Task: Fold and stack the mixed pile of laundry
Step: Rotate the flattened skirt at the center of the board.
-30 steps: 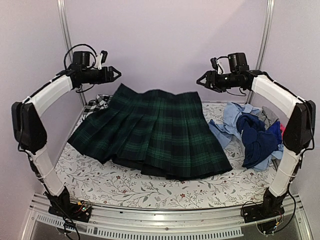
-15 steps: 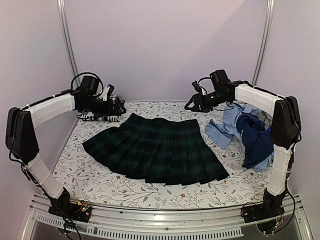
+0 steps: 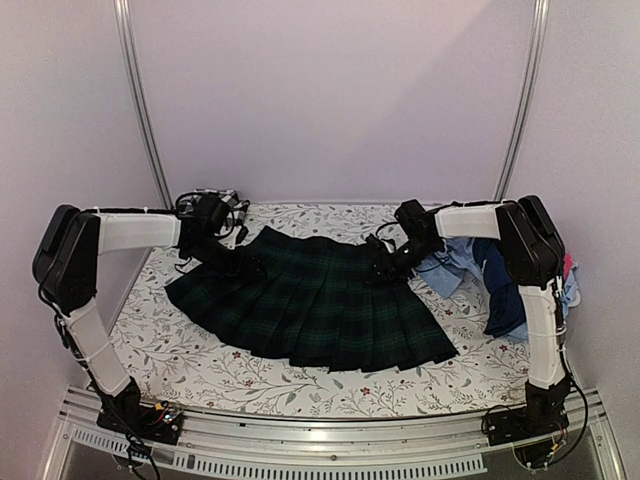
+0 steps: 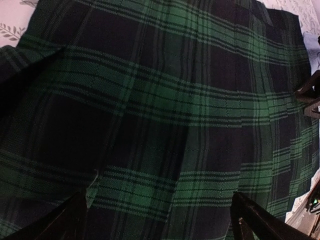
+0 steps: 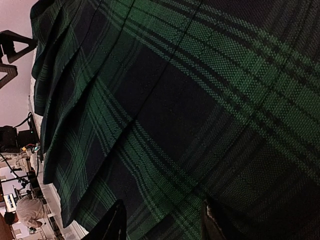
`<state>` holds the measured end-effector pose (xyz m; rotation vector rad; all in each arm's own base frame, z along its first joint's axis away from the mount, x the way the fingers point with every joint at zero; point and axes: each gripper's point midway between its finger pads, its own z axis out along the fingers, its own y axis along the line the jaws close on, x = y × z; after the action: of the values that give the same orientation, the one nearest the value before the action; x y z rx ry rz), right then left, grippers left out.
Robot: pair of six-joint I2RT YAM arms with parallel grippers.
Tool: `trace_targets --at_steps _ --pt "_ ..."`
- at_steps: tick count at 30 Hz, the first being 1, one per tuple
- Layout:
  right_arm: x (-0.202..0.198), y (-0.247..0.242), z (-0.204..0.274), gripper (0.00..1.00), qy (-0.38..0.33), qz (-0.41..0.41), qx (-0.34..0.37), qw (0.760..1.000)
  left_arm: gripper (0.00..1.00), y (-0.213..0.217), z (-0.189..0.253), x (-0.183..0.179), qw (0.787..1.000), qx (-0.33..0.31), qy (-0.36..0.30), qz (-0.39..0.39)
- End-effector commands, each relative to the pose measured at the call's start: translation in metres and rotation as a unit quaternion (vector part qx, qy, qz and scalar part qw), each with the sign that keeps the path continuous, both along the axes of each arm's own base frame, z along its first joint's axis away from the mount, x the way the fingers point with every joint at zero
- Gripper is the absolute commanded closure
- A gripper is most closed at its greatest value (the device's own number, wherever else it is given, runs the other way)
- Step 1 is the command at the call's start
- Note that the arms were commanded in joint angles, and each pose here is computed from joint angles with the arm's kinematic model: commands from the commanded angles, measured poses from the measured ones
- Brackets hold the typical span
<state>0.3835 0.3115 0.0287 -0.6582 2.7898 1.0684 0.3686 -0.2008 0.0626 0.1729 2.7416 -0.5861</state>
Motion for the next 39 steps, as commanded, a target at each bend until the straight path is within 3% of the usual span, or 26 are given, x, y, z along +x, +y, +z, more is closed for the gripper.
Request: trace_targets --at_steps 1,7,19,25,29,34,39 --pt "-0.031 -0.009 -0.020 0.50 0.035 0.020 -0.020 0.999 0.00 0.014 0.012 0.022 0.999 -0.018 -0.020 0.030" --pt "-0.058 -0.018 -0.022 0.50 0.062 0.022 -0.026 0.997 0.00 0.000 0.026 0.034 0.999 -0.036 -0.030 -0.011" --pt "-0.150 -0.034 -0.031 0.50 0.122 0.046 -0.052 0.990 0.00 -0.029 -0.055 0.030 0.998 -0.003 0.044 -0.046" --pt "-0.181 -0.026 -0.022 0.50 0.142 0.058 -0.029 0.988 0.00 -0.066 -0.071 0.091 0.998 -0.001 0.022 -0.066" --pt "-0.180 0.014 0.006 0.50 0.127 0.092 0.034 0.987 0.00 -0.102 -0.083 0.142 0.996 -0.010 -0.007 -0.092" --pt "-0.153 0.084 0.054 0.48 0.091 0.139 0.104 0.981 0.00 -0.120 -0.020 0.200 0.989 -0.093 -0.098 -0.067" --pt "-0.130 0.086 0.089 0.46 0.038 0.122 0.123 0.984 0.00 -0.116 0.067 0.198 0.979 -0.084 -0.170 -0.074"
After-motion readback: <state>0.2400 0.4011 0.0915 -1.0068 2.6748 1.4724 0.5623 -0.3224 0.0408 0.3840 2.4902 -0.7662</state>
